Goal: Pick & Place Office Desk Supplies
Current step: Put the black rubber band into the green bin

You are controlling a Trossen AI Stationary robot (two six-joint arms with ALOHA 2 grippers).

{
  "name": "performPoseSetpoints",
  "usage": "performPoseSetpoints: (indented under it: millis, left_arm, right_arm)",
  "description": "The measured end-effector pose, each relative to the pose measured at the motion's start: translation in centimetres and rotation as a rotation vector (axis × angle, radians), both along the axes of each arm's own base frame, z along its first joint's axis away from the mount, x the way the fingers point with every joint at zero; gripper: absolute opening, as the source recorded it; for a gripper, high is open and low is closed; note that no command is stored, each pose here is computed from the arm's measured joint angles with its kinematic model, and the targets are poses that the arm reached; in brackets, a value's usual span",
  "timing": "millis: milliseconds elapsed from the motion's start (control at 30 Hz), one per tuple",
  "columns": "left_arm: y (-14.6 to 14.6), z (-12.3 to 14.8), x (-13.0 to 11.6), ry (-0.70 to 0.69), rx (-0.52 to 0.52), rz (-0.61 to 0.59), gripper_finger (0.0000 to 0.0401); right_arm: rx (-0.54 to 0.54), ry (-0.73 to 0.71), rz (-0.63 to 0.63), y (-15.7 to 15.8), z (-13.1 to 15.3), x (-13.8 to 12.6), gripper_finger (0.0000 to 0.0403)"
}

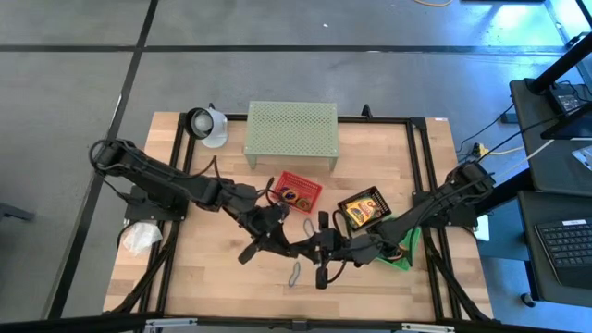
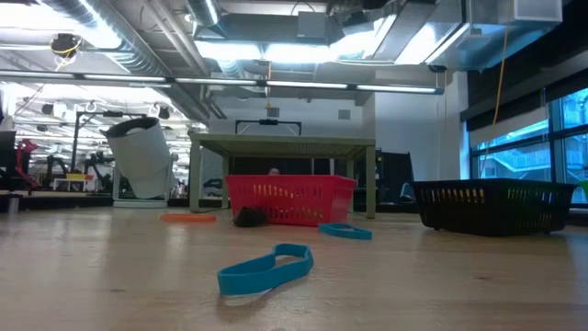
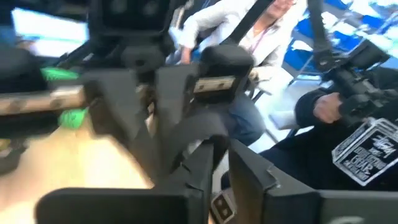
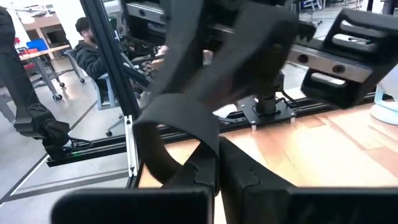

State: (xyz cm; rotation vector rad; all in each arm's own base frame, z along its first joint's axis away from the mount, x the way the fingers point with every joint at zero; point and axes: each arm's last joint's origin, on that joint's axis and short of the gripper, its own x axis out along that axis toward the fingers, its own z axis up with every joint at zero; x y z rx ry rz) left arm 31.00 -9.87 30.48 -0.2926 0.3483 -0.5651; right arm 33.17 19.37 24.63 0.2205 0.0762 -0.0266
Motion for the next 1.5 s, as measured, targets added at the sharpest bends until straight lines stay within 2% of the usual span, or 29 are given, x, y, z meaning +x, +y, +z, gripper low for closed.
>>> performPoseSetpoints:
  millis: [200,300,400,500,700,833,1000,1233,1367,1500]
  left_arm:
    - [1.5,1.0,-1.6,0.035,0.086,0.12,0.0088]
    - [2.2,0.9,-2.7,0.108,0.152,0.163,0.0096]
    - [2.5,0.3,-3.5,0.204,0.196,0.176,0.0097]
    - [1.9,-0.5,-3.9,0.272,0.227,0.146,0.0095]
    - [-0.7,-2.9,-2.8,0.298,0.309,0.021,0.0086]
    - [-3.1,-5.2,-2.2,0.292,0.38,-0.151,0.0082]
    - [-5.5,-7.6,-0.8,0.241,0.399,-0.258,0.0085]
    - [-6.0,-9.6,0.6,0.235,0.403,-0.227,0.0087]
    - [-6.0,-10.0,0.9,0.247,0.404,-0.218,0.0083]
    - [-5.9,-10.1,0.9,0.237,0.45,-0.195,0.0078]
  right_arm:
    - [-0.008,0.014,-0.003,-0.3,0.7,-0.4,0.0002]
    - [-0.003,0.099,-0.025,-0.7,1.0,-1.3,0.0002]
    - [0.026,0.234,-0.102,-1.4,1.6,-3.4,0.0001]
    - [0.086,0.368,-0.174,-2.5,2.1,-6.0,0.0001]
    - [0.228,0.695,-0.308,-4.8,1.8,-10.9,0.0001]
    - [0.328,0.973,-0.38,-4.7,0.5,-13.4,0.0001]
    - [0.389,1.199,-0.482,-3.6,-1.1,-15.1,0.0]
    - [0.398,1.428,-0.577,-2.4,-2.5,-16.5,0.0]
    - [0.41,1.467,-0.573,-2.0,-2.7,-16.8,0.0]
    - [0.417,1.49,-0.567,-2.0,-2.8,-16.9,0.0]
